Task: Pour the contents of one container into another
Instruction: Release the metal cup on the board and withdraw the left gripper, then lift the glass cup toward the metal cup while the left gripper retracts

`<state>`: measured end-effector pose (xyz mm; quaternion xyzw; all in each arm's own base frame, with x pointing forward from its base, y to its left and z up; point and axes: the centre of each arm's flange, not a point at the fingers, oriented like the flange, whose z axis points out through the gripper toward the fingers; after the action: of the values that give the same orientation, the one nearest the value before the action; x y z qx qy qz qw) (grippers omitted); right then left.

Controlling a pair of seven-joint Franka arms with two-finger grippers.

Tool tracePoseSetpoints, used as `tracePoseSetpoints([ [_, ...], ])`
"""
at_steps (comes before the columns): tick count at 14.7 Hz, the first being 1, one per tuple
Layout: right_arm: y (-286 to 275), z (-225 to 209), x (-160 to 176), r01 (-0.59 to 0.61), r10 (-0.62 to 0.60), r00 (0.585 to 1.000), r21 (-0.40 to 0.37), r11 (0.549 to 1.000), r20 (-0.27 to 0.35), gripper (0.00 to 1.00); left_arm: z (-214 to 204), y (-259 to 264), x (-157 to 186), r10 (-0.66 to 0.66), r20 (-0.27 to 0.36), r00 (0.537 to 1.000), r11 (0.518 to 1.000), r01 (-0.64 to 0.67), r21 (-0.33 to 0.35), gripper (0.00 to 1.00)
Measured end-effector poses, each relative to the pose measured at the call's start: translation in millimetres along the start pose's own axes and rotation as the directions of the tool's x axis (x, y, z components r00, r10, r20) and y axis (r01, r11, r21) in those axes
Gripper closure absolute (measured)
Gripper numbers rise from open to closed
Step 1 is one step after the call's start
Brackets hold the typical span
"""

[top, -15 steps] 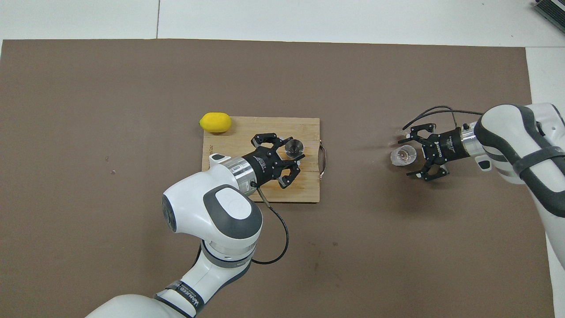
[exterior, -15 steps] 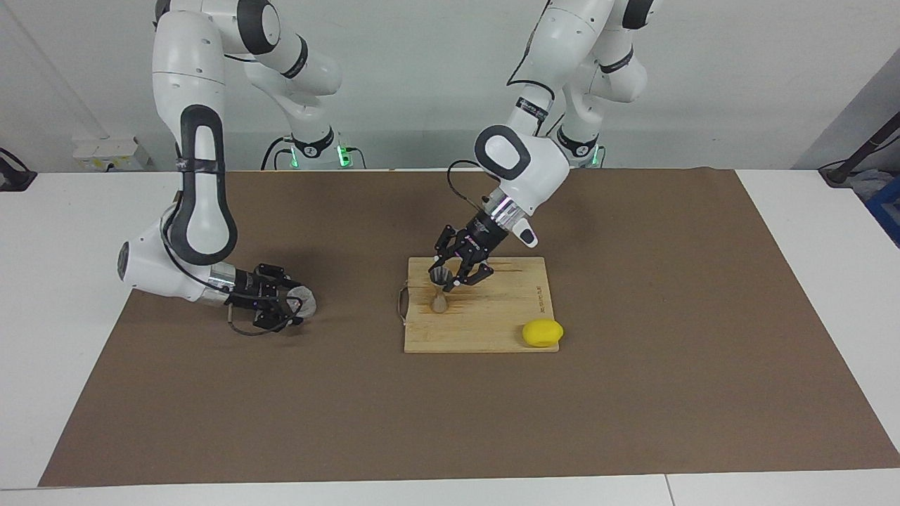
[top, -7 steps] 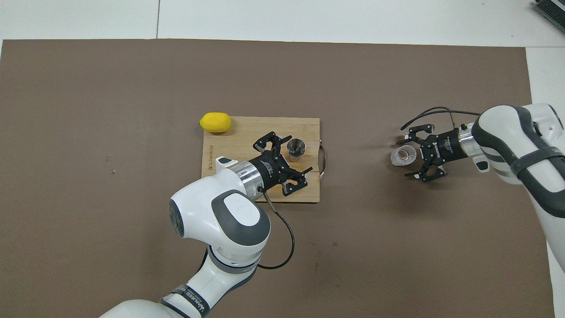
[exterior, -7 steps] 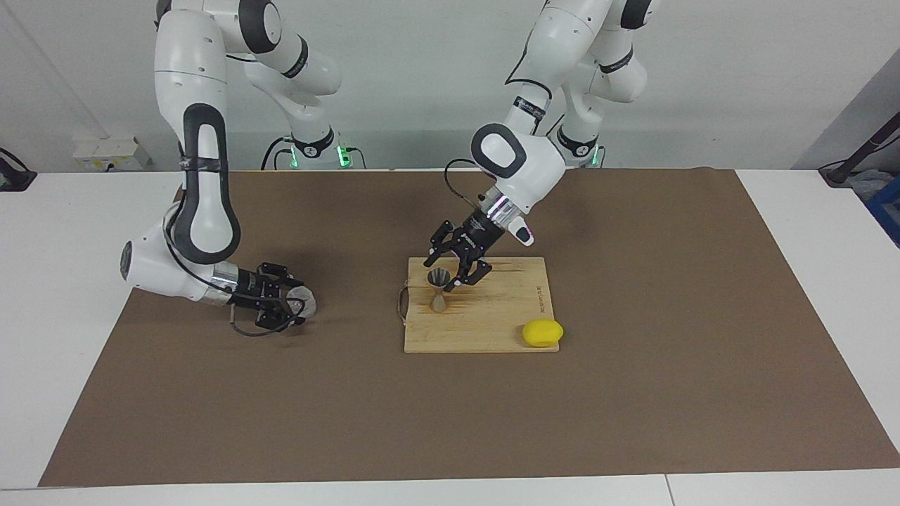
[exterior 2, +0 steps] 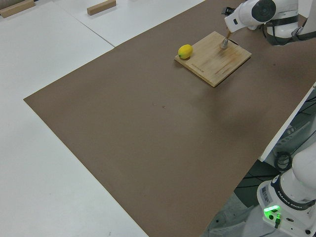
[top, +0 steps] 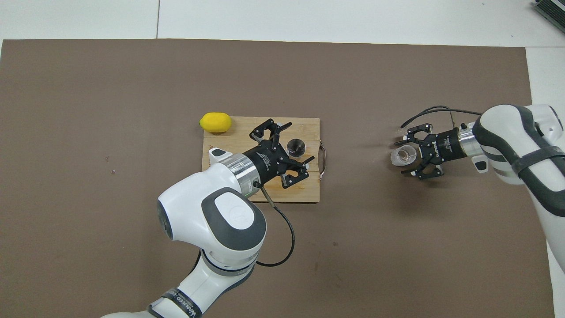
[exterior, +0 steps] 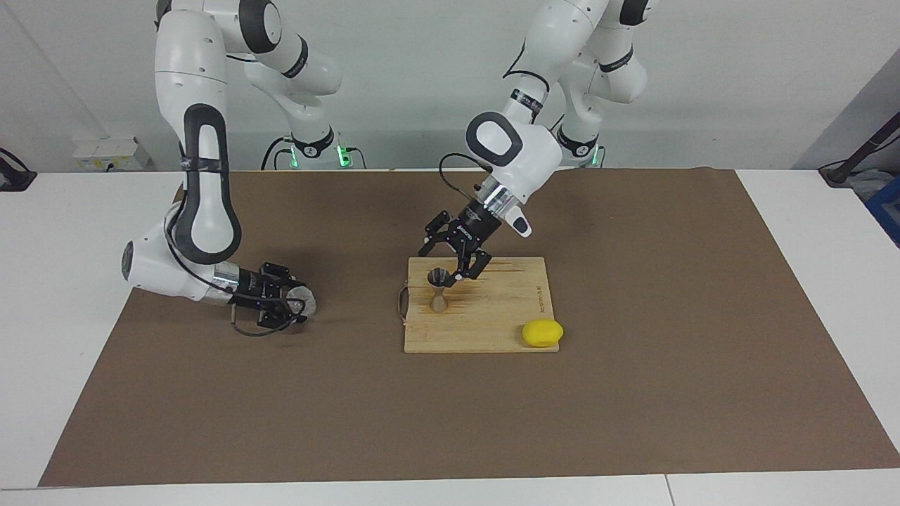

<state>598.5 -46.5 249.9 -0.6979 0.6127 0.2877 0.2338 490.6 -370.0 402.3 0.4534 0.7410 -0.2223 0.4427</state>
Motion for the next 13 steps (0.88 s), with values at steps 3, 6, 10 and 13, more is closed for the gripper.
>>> tracePoseSetpoints([
  [3,-0.3,-0.4,-0.6,-0.001,0.001,1.000,0.004,1.000,0.003,0.27,-24.3,47.7,-8.5,0.035,0.054,0.998,0.999,-0.037,0.028,0.00],
  [6,-1.4,-5.1,-4.7,0.004,-0.004,1.000,0.014,1.000,0.000,0.49,-55.1,104.1,-5.3,0.098,0.088,0.991,0.990,-0.107,0.096,0.00],
  [10,-10.2,-11.2,-27.3,-0.019,0.020,0.999,0.042,0.999,-0.027,0.49,-95.0,157.2,-12.7,0.250,0.014,0.968,0.938,-0.246,0.246,0.00],
  [13,-26.9,-5.0,-78.7,-0.064,0.071,0.995,0.090,0.994,-0.074,0.49,-124.5,187.6,-15.8,0.418,-0.091,0.904,0.866,-0.367,0.339,0.00],
])
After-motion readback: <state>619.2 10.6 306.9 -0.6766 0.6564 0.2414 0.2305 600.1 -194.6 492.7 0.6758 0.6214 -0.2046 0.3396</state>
